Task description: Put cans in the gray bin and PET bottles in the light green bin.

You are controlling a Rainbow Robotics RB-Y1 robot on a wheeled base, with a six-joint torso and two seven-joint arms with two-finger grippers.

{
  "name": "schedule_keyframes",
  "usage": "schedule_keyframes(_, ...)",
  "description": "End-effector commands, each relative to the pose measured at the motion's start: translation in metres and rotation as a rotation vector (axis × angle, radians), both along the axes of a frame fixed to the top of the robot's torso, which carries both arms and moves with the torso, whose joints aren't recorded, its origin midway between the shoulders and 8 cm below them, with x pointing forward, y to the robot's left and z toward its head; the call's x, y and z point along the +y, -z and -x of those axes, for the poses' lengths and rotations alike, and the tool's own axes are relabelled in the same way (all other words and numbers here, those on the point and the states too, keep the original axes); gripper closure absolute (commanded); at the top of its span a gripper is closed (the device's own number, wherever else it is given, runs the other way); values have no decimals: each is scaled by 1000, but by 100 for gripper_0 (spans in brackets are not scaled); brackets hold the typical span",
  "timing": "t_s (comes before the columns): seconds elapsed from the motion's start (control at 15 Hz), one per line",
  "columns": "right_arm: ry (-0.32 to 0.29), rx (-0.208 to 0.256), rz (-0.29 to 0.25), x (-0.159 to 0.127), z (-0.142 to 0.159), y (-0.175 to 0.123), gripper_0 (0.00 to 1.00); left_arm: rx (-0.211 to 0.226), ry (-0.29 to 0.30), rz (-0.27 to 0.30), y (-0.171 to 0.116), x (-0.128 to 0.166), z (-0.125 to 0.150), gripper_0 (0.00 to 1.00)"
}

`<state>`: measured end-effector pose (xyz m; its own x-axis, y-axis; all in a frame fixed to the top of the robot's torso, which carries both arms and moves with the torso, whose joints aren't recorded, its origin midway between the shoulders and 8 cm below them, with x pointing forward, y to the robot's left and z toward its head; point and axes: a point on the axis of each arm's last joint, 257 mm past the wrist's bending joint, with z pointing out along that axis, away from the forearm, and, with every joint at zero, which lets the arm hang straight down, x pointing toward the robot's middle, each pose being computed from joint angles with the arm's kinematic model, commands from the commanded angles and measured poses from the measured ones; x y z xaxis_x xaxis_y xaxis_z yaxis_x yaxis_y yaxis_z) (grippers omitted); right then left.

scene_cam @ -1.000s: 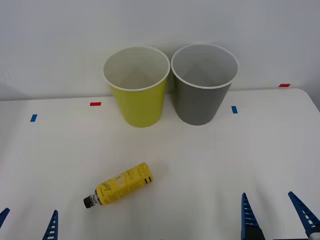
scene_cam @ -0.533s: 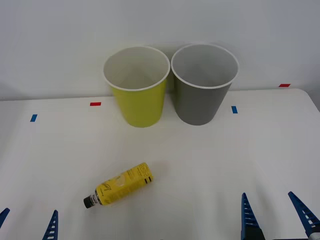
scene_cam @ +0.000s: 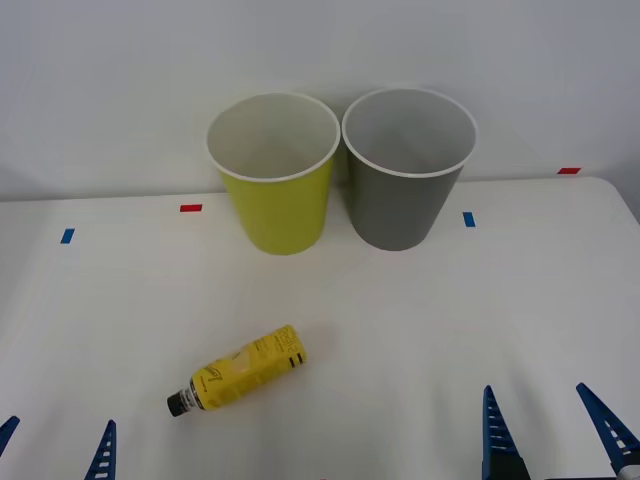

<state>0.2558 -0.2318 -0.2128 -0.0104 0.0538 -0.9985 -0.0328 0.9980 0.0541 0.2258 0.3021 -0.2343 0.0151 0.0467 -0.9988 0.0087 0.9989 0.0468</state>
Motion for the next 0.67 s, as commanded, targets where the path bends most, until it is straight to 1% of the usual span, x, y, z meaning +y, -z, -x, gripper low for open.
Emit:
schedule_keyframes(0.07,0,0,0,0,0,0,0,0,0,0,0,0,0,0)
schedule_keyframes(0.67,0,0,0,0,0,0,0,0,0,0,0,0,0,0)
